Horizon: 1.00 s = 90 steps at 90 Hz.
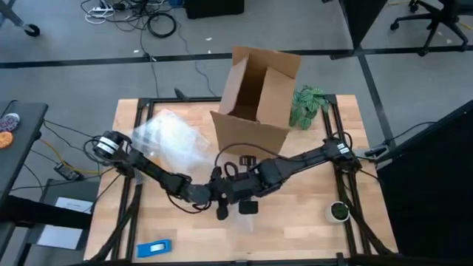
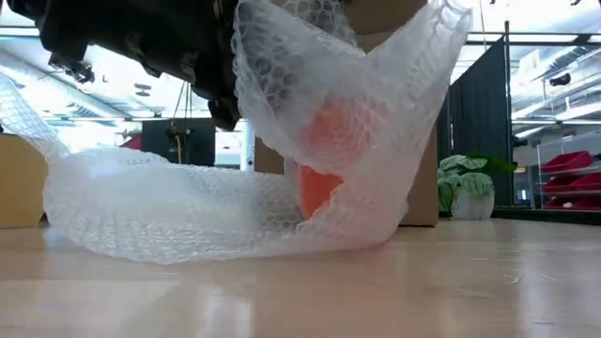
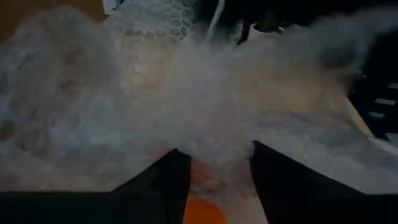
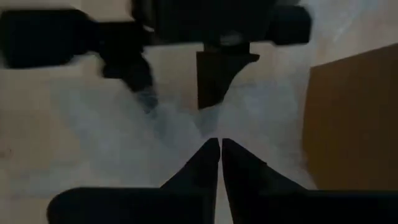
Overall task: Wrap mug
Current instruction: Wrap the orange mug with transparent bubble wrap
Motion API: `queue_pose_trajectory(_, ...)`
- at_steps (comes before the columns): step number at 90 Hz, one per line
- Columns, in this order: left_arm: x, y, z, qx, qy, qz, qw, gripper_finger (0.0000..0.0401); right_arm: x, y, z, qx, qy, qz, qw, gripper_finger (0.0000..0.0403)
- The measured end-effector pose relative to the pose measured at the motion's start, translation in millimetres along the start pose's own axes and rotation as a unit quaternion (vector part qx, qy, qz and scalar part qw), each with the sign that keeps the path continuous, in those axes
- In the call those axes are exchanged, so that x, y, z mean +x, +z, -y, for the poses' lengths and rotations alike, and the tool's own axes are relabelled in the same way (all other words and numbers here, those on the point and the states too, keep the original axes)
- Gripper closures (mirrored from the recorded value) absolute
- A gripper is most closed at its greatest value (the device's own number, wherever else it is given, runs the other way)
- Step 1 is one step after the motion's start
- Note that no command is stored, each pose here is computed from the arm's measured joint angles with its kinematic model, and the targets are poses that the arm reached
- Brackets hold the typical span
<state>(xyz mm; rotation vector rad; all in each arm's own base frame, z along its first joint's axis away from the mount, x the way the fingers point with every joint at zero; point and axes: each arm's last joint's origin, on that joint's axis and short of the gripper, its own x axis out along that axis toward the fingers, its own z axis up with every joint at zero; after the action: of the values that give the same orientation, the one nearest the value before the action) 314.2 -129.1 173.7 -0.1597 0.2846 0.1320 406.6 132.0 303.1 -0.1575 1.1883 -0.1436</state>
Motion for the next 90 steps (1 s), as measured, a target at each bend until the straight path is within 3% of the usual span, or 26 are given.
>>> queue_pose_trajectory(15,-17.7,16.3,0.6,0.007,-0.007,-0.008,1.0,0.0256,45.7,-14.7,0.3,0.003,0.027,-0.053,0.998,0.0403)
queue_pose_trajectory(29,-56.3,30.2,-1.5,0.036,-0.007,-0.07,0.997,0.0256,73.7,-34.3,2.9,0.011,0.011,-0.107,0.994,0.0403)
queue_pose_trajectory(40,-91.4,39.9,-1.7,0.043,0.008,-0.085,0.995,0.0256,92.5,-38.3,-1.7,0.025,0.047,-0.081,0.995,0.0402)
queue_pose_trajectory(52,-117.0,47.0,-0.4,0.039,0.042,-0.06,0.997,0.0256,102.0,-36.7,-5.9,0.029,0.093,-0.056,0.994,0.0402)
queue_pose_trajectory(66,-120.3,44.3,5.5,0.045,0.059,-0.042,0.996,0.0256,82.1,-28.9,-2.3,0.036,0.087,-0.064,0.994,0.0402)
queue_pose_trajectory(80,-112.2,33.9,8.1,0.053,0.072,-0.057,0.994,0.0256,29.4,-11.8,7.2,0.04,0.088,-0.031,0.995,0.0402)
queue_pose_trajectory(90,-108.9,30.0,9.6,0.046,0.075,-0.061,0.994,0.0256,3.0,-9.5,14.2,0.046,0.083,-0.05,0.994,0.0402)
